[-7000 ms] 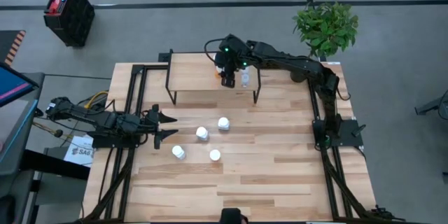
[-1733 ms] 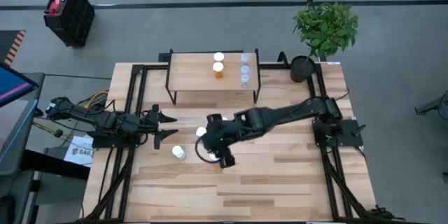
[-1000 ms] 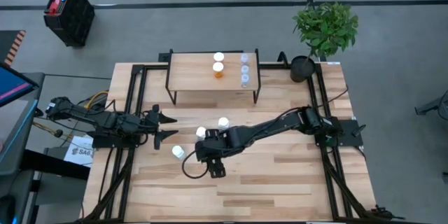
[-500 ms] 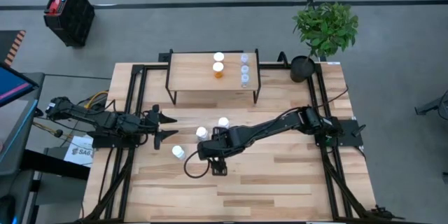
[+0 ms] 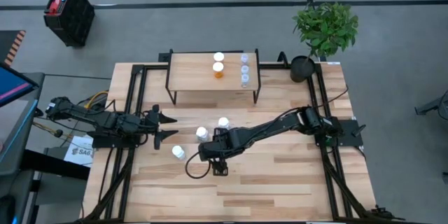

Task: Pick and place medicine bottles onto shelf by color
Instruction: Put the orange pill bottle aligned with the other orange pill bottles on the shelf

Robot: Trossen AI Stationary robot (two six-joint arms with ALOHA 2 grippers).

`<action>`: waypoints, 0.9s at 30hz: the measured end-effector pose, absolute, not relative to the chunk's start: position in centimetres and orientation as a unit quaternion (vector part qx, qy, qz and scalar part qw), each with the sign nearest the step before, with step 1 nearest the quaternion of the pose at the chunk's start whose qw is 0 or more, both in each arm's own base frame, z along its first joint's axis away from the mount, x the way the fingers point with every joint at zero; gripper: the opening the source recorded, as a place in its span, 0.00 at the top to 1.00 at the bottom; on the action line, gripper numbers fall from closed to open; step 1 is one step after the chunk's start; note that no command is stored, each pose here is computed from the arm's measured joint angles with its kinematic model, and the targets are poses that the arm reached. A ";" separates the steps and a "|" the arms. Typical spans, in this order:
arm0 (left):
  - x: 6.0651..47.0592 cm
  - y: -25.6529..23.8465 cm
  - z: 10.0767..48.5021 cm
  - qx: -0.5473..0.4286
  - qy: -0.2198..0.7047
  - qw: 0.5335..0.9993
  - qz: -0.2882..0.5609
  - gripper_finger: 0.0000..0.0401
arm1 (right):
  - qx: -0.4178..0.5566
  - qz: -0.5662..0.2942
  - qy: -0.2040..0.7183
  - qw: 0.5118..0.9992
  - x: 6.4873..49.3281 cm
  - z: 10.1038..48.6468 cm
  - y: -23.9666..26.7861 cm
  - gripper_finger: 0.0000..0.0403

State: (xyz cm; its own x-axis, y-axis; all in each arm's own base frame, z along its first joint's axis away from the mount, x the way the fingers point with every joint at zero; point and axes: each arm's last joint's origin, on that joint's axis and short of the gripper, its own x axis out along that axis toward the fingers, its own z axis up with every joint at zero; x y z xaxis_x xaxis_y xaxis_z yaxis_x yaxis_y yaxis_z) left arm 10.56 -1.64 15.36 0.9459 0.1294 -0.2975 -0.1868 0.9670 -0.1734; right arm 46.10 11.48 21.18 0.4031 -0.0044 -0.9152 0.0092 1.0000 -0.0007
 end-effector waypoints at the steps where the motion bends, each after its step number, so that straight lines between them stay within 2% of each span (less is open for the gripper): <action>1: 10.6 -1.6 15.4 -0.100 0.143 0.981 0.081 0.45 | 0.002 -0.004 0.545 0.838 46.1 21.1 11.5 0.19; 27: 10.6 -1.6 15.4 -0.100 0.143 0.981 0.080 0.45 | -0.009 -0.007 0.541 0.841 46.1 20.9 11.7 0.20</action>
State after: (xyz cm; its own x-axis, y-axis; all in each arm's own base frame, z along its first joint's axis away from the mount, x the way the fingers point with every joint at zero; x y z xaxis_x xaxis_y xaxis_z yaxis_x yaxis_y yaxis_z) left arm 10.56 -1.64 15.36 0.9460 0.1290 -0.2973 -0.1864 0.9670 -0.1735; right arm 46.08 11.67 20.87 0.4135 -0.0218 -0.9102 0.0027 0.9997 -0.0227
